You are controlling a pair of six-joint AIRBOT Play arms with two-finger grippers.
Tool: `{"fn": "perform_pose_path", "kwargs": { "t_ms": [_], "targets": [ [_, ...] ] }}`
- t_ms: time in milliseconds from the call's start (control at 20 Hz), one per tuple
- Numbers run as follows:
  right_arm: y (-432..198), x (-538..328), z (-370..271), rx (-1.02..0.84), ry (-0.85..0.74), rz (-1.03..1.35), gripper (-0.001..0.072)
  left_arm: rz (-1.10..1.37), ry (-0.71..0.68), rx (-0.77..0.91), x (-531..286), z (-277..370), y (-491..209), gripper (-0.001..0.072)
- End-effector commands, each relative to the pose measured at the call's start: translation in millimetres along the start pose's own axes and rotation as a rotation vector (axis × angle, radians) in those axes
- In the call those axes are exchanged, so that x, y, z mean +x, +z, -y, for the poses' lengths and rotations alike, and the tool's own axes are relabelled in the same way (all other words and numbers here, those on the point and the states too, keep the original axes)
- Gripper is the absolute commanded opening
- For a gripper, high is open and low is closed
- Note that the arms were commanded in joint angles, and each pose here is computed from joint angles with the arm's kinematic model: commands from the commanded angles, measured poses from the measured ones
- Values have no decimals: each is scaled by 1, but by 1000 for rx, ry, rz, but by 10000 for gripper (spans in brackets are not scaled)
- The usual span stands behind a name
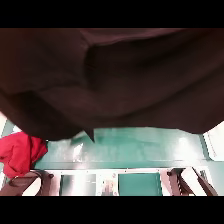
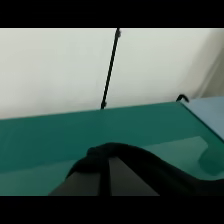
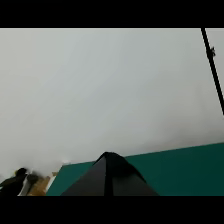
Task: Fold the shirts.
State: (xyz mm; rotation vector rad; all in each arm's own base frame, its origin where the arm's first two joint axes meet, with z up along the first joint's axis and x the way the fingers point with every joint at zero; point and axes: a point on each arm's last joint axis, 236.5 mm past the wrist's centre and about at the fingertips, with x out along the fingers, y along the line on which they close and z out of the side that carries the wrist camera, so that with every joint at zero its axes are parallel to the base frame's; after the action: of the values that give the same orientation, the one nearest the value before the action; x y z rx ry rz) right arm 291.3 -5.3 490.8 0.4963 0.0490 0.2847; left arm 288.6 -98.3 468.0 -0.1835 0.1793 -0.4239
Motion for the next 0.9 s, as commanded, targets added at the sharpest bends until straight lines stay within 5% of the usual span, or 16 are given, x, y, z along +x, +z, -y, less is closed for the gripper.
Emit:
{"fn": "perform_pose_path", "kwargs": {
  "t_ms": [0,450,850],
  "targets": [
    [-71,47,85,100,-96,-135,17,-208,45,-118,80,-55,-80,24],
    [-365,211,326,568,-350,-506,16,-414,74,-400,320,-203,-331,25],
    [-334,285,353,583,-243,-433,17,-280,63,-329,352,-225,-302,24]
  ]
}}
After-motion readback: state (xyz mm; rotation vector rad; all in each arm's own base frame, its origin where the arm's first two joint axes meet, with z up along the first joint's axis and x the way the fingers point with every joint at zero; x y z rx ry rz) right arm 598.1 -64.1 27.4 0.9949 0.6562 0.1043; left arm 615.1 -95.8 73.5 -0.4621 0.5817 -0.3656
